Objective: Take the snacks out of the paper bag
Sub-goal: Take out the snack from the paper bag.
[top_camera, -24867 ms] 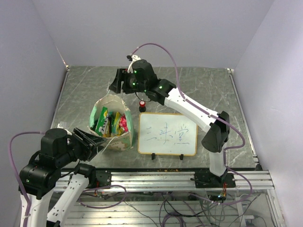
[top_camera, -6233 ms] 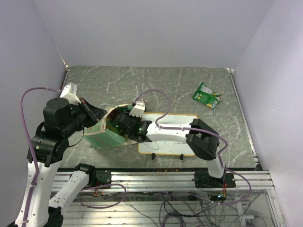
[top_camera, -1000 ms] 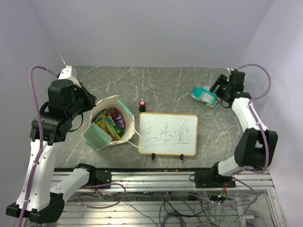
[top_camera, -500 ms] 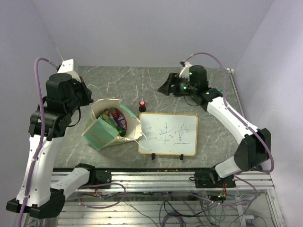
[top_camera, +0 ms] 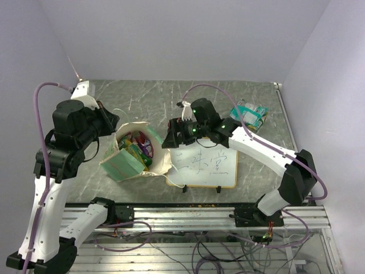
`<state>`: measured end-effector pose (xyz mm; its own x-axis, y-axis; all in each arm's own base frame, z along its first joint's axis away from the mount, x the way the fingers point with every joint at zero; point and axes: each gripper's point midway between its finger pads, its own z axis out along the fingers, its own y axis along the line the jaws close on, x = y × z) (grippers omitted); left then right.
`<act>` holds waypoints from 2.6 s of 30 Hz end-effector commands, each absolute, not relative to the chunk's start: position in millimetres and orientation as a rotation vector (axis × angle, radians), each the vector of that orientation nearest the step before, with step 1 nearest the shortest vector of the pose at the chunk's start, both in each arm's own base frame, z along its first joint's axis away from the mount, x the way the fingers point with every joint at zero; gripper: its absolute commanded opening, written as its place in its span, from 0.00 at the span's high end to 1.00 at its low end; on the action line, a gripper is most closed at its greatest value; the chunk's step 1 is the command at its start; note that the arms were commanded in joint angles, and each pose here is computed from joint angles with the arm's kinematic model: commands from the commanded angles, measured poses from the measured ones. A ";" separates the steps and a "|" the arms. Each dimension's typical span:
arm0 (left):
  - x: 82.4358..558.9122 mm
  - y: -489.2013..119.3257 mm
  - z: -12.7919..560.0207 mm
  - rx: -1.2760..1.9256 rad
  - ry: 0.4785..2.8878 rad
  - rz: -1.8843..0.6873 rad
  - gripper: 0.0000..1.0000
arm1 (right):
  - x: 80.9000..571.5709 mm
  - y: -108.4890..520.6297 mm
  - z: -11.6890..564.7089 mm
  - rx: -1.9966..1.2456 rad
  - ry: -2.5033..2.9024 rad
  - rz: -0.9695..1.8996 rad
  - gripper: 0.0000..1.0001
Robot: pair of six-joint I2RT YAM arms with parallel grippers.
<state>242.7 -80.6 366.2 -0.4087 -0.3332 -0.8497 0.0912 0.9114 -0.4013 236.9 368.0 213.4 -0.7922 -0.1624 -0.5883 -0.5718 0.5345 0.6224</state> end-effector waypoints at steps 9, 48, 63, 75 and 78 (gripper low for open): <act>299.9 -60.9 420.8 -0.192 1.736 -0.302 0.93 | 187.3 383.1 160.5 -0.421 2.547 0.962 0.50; 192.7 -134.4 346.6 -0.381 1.856 -1.070 0.93 | 157.4 410.6 252.2 -0.669 1.727 1.097 0.43; 174.9 -118.0 351.8 -0.386 1.846 -0.983 0.93 | 199.7 461.7 199.9 -0.474 1.669 0.787 0.60; 173.5 -117.6 334.6 -0.366 1.903 -0.948 0.93 | 215.9 463.4 163.8 -0.495 1.665 0.688 0.53; 172.7 -118.9 330.8 -0.370 1.928 -0.951 0.93 | 224.1 478.5 154.5 -0.505 1.655 0.663 0.48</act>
